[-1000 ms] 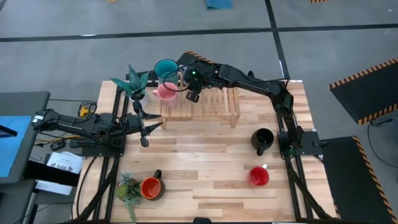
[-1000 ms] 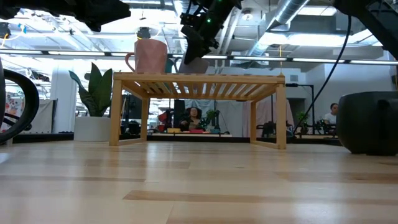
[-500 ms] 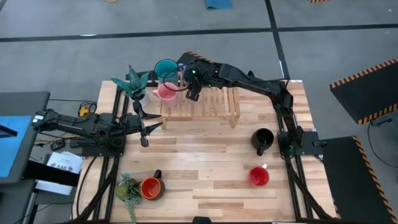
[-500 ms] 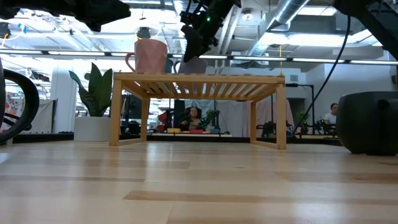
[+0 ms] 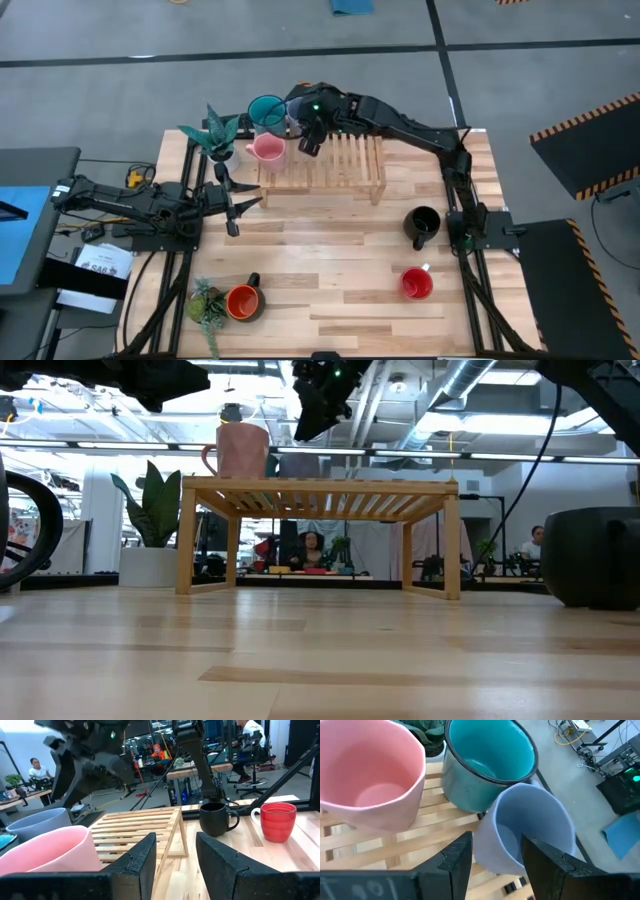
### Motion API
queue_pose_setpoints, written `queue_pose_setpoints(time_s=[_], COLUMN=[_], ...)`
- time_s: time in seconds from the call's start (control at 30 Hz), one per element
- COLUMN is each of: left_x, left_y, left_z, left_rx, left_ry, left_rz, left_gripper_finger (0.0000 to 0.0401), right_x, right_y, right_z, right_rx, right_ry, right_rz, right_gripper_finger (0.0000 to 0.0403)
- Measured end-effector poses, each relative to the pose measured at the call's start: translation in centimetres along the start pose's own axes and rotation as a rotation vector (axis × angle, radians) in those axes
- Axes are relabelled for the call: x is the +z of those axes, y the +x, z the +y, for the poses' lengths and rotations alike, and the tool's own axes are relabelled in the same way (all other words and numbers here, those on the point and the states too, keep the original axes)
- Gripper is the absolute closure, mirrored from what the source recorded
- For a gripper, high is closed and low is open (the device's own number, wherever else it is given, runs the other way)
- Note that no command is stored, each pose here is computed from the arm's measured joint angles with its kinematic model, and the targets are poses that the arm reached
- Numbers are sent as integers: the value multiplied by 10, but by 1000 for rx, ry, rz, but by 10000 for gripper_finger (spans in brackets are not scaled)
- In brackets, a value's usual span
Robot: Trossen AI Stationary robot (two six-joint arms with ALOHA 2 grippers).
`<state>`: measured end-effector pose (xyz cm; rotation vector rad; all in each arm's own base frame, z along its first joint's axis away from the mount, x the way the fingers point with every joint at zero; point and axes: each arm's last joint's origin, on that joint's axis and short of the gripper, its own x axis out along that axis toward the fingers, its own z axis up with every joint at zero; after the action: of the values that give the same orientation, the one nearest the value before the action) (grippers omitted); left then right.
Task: Place coffee mugs
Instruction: Put the black mug on the shelf
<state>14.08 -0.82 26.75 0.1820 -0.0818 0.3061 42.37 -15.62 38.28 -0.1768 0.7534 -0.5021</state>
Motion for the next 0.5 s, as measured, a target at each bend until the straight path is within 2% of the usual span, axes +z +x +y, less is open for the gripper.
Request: queue_pose_setpoints(time_s=[0.13,0.37,0.5], left_x=[0,0,0], left_y=[0,0,0], left_z=[0,-2,-2], left_rx=[-1,-78,-81], left_ry=[-25,-38,-42], left_rz=[2,-14,-11], left_gripper_finger=[275,275,275], right_x=[1,-18,-24], right_y=[-20,-69,-93], right_z=[-5,-7,-2], right_rx=[11,74,100], right_ry=[-7,30,55], right_rz=[37,215,268], right_gripper_finger=[209,210,210])
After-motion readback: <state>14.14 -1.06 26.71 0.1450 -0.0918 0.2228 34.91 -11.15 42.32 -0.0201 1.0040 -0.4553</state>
